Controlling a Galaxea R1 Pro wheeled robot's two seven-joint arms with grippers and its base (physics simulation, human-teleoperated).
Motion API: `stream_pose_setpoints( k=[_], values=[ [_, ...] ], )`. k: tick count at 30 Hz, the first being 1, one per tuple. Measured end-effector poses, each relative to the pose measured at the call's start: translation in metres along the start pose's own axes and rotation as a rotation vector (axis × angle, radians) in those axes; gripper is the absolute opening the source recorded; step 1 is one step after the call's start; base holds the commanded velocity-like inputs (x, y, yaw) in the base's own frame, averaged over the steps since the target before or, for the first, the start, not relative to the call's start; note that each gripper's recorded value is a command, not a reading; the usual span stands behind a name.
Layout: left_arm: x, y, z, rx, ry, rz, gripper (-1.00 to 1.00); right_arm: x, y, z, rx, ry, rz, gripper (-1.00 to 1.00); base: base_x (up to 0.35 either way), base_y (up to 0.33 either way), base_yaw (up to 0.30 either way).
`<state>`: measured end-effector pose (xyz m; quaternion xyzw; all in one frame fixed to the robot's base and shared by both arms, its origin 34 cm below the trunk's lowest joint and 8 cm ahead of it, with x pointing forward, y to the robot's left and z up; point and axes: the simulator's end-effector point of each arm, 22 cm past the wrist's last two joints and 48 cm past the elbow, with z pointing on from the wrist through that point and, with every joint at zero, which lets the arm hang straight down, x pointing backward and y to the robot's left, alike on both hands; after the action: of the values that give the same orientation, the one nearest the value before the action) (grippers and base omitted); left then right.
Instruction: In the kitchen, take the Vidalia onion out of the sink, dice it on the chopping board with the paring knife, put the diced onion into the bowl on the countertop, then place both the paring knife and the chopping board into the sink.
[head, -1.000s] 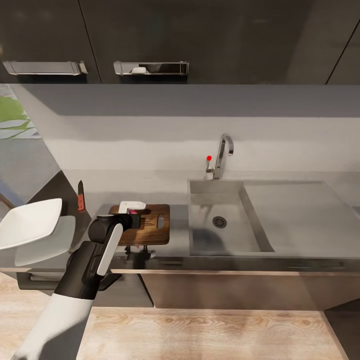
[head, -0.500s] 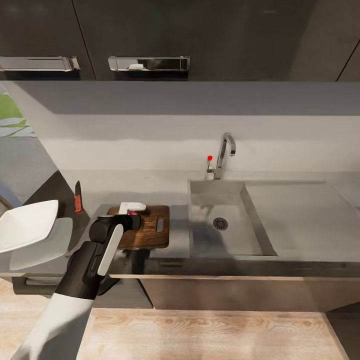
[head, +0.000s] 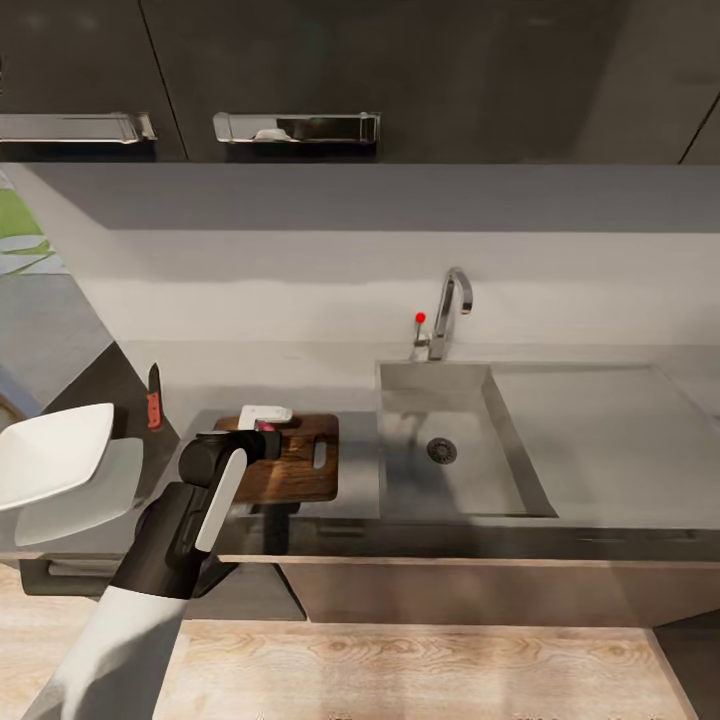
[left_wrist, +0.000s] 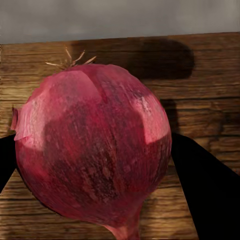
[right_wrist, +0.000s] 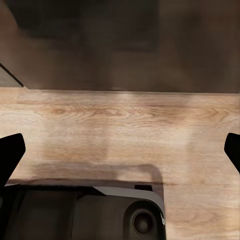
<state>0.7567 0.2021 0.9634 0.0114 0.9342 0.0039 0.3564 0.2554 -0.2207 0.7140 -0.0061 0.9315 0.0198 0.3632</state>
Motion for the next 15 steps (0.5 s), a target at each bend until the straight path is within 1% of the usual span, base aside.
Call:
stream_pose_setpoints(
  k=[4,15],
  values=[
    [-0.0003,0.0001,-0.0001,0.000,0.000,0.000,-1.00,-0.0001,0.0000,0.0000,0.000,-0.001,0.000,1.00,-0.138,0.000,0.000],
    [0.0000,0.0005,-0.0002,-0.001,0.000,0.000,-1.00,0.0000,0.0001,-0.0001,0.000,0.000,0.000,1.00,-0.012,0.000,0.000]
  ],
)
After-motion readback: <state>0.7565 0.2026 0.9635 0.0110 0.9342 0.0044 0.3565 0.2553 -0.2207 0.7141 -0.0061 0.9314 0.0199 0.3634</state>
